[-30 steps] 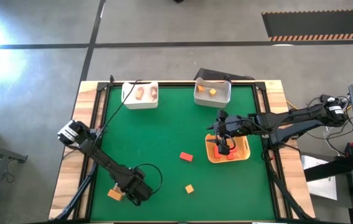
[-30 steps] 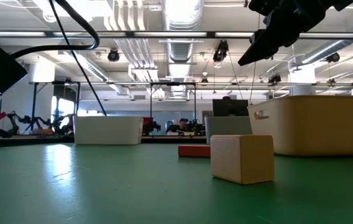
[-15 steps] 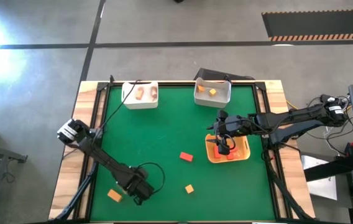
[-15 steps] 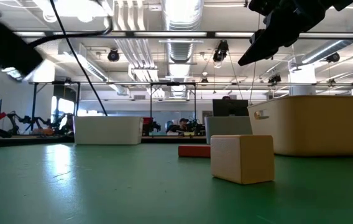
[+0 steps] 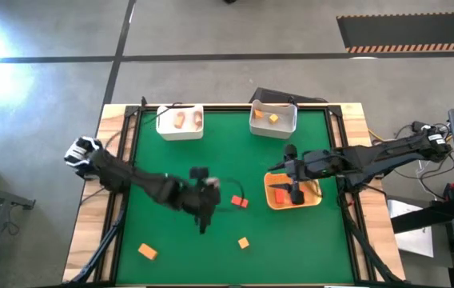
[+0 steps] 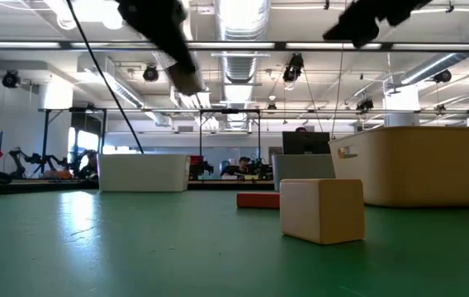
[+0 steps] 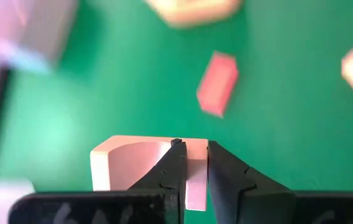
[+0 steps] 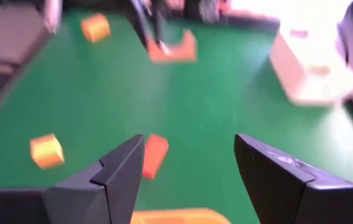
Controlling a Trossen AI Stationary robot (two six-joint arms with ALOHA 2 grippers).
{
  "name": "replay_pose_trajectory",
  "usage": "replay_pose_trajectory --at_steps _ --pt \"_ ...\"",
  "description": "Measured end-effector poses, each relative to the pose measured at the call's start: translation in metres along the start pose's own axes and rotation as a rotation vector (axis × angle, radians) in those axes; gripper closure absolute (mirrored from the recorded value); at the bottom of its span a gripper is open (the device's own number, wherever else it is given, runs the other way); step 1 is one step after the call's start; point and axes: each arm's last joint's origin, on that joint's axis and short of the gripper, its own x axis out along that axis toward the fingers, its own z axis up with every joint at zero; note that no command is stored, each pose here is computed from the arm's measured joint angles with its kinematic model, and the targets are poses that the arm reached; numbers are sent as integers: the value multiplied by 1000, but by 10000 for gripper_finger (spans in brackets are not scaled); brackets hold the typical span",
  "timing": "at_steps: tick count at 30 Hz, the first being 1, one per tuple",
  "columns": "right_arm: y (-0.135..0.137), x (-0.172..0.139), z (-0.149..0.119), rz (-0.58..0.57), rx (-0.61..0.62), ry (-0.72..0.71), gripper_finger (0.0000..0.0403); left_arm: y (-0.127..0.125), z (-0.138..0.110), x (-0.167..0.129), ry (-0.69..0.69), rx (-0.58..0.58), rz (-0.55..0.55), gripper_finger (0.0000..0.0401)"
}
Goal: Sort & place blocks by color
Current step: Put the brown block into the white bin
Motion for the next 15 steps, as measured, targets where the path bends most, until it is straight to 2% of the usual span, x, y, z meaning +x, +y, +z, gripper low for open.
replay_pose_trajectory --at_steps 5,9,15 --pt "9 -22 18 47 -61 -231 165 32 25 -1 -367 128 19 376" --pt "13 -27 19 102 -73 -396 165 44 32 -2 -664 199 -75 378" --pt "12 -18 1 44 -99 -445 165 51 19 12 -880 190 -146 379"
